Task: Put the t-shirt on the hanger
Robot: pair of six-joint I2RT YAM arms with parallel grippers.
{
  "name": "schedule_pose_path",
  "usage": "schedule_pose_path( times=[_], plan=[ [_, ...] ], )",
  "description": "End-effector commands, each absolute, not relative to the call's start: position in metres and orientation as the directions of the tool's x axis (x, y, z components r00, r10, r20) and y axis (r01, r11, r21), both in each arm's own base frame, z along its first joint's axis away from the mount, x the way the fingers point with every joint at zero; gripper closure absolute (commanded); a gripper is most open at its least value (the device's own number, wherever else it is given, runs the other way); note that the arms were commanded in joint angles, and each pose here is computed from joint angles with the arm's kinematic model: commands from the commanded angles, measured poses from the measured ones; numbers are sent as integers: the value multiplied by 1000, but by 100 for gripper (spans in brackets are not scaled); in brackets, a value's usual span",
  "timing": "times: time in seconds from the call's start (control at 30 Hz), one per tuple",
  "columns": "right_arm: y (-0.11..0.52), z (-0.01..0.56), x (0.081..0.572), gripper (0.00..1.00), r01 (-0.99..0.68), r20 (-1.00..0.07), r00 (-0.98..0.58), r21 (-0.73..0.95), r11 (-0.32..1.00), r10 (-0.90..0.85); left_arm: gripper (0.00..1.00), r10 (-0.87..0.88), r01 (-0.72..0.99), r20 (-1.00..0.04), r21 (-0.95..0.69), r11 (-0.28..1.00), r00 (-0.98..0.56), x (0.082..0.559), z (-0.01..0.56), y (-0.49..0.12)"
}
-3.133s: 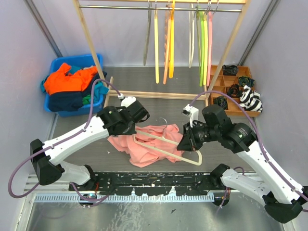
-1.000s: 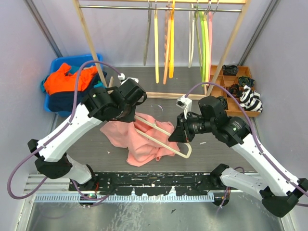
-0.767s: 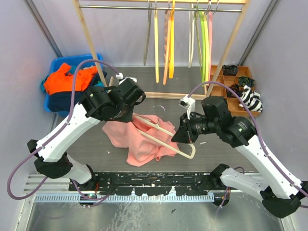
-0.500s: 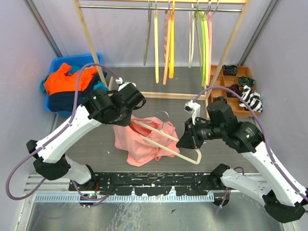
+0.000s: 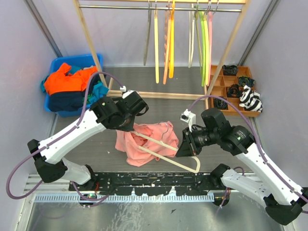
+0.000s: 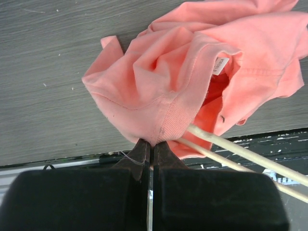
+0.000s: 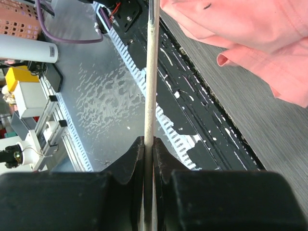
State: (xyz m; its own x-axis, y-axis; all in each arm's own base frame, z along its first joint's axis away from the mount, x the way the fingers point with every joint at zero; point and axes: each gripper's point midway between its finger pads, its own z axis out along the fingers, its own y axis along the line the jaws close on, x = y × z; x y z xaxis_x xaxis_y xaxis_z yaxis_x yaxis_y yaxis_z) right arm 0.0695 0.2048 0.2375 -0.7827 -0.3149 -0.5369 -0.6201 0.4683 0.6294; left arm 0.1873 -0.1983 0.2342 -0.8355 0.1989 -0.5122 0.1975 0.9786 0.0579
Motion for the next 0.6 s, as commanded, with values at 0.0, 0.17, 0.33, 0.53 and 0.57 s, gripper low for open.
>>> schedule_pose_path(
  times=[0.0,0.17,0.33,0.53,0.57],
  plan=[
    [221,253,70,99,-661,-586,-750,649,376,-307,100,177,212,-546,-1,977,-819,192,241,-213],
    [228,265,75,99,-682,-613,-731,643,349,-298,100,198,229,-549,12,973,-812,195,242,-214],
    [241,277,90,99,-709,-660,-704,629,320,-262,100,195,251,-569,-21,968,-799,197,258,-222],
    [247,275,119,99,-723,-716,-670,569,390,-198,100,203,284,-577,-53,957,-791,194,278,-231],
    [246,273,124,99,-724,-723,-663,551,416,-197,100,203,289,-581,-58,956,-788,193,282,-232]
  ],
)
